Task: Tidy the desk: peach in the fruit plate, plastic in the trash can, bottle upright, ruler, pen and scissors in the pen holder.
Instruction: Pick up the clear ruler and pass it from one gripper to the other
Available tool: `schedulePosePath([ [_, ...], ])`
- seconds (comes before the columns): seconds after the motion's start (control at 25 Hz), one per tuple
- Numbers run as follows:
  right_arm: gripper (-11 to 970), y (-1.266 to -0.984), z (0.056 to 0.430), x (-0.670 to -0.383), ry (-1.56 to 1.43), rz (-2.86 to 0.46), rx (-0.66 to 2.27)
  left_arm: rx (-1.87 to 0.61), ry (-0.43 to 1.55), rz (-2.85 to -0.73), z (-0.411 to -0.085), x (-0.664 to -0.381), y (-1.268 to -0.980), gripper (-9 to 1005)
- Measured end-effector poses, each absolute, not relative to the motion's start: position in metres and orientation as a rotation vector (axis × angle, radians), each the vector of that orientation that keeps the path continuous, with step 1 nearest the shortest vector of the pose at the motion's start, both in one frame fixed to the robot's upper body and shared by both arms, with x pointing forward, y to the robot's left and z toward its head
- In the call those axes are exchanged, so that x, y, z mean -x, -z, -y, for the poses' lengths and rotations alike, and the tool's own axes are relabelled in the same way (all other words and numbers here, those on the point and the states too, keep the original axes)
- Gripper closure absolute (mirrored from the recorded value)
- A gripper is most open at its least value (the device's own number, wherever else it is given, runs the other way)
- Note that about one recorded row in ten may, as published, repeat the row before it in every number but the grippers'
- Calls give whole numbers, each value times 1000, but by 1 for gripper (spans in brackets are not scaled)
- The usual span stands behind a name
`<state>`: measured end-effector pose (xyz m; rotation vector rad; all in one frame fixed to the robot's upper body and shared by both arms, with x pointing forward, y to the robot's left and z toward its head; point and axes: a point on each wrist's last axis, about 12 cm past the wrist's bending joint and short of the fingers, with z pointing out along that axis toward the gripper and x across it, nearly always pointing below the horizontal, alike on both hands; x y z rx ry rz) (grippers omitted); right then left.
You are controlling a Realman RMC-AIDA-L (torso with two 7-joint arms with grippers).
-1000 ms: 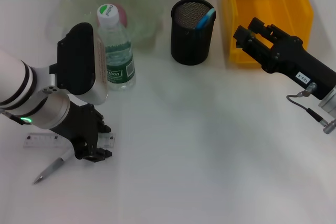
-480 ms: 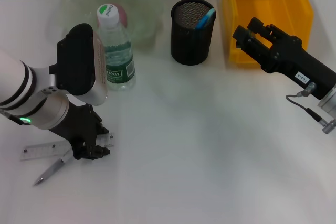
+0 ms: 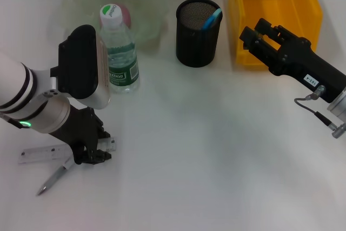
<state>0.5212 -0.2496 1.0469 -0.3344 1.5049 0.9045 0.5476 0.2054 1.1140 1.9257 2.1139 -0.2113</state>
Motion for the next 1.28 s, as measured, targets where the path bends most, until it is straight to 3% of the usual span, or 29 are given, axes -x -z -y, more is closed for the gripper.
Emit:
schedulePosePath([
  [0.68, 411, -1048, 250, -522, -902, -1500, 323, -1879, 203, -2080, -201, -549, -1129, 610],
  [1.28, 412, -1043, 267, -517, -847, -1506, 229, -1647, 275, -1946, -208, -547, -1181, 610],
])
